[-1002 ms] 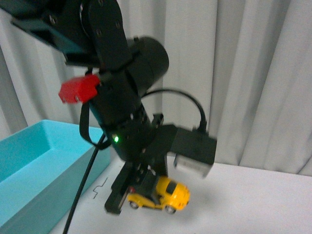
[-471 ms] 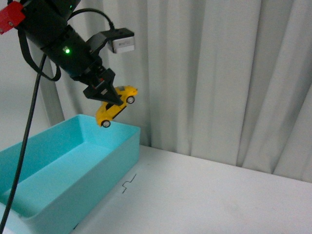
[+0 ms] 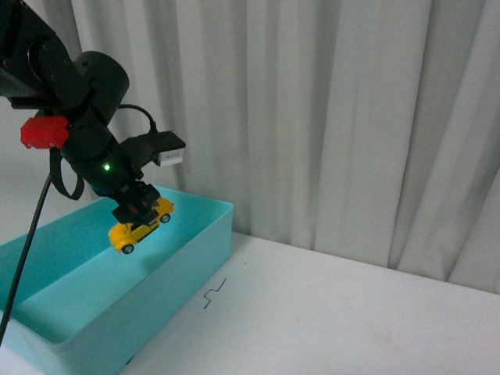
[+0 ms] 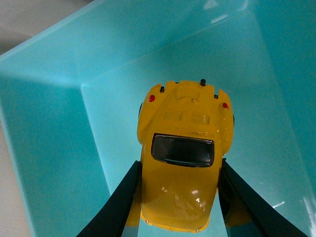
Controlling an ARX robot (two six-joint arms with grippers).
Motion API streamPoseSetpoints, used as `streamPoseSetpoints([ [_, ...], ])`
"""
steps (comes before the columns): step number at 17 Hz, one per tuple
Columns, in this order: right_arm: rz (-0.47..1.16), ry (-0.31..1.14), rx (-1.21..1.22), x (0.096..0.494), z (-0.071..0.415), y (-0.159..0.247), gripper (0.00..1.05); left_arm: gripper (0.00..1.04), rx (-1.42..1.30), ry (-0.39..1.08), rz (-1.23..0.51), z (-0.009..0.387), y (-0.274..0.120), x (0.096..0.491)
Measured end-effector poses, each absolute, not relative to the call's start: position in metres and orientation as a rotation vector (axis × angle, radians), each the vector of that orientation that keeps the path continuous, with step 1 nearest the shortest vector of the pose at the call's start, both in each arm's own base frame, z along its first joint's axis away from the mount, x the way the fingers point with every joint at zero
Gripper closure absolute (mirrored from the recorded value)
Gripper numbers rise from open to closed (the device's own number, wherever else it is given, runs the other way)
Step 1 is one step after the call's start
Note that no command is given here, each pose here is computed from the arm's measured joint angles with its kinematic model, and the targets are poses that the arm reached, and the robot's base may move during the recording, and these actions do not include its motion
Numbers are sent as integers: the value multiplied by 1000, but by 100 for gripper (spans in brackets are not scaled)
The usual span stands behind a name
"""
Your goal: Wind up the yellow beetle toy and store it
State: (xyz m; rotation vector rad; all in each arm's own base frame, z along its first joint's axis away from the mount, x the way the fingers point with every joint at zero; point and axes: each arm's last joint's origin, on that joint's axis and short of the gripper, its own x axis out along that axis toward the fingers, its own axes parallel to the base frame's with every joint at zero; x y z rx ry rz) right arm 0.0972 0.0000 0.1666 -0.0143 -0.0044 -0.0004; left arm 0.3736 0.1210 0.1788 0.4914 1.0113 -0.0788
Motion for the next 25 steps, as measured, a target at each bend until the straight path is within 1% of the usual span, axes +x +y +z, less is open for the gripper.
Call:
streamPoseSetpoints([
  [4,0,-4,-15,97,167,0,7,67,505,1082,47,148,142,378],
  [9,-1,-4,-14,97,167,0,7,67,498,1121,91,122,149,380],
  [12,0,-4,-14,97,167,0,7,67,487,1150,80,111,147,378],
  [13,0,-4,-14,97,167,0,7,61,487,1151,76,110,146,378],
  [15,0,-4,-14,97,167,0,7,38,469,1169,46,109,145,376],
  [17,0,-4,-14,97,167,0,7,19,442,1164,17,111,143,375],
  [18,-1,-4,-14,97,167,0,7,8,430,1146,4,117,142,374],
  [19,0,-4,-14,97,167,0,7,6,416,1091,-13,131,141,374],
  [22,-1,-4,-14,97,167,0,7,7,414,854,-34,204,135,358],
  [24,0,-4,-14,97,167,0,7,7,411,730,-45,245,129,330],
  [25,0,-4,-14,97,167,0,7,7,412,684,-44,259,127,315],
])
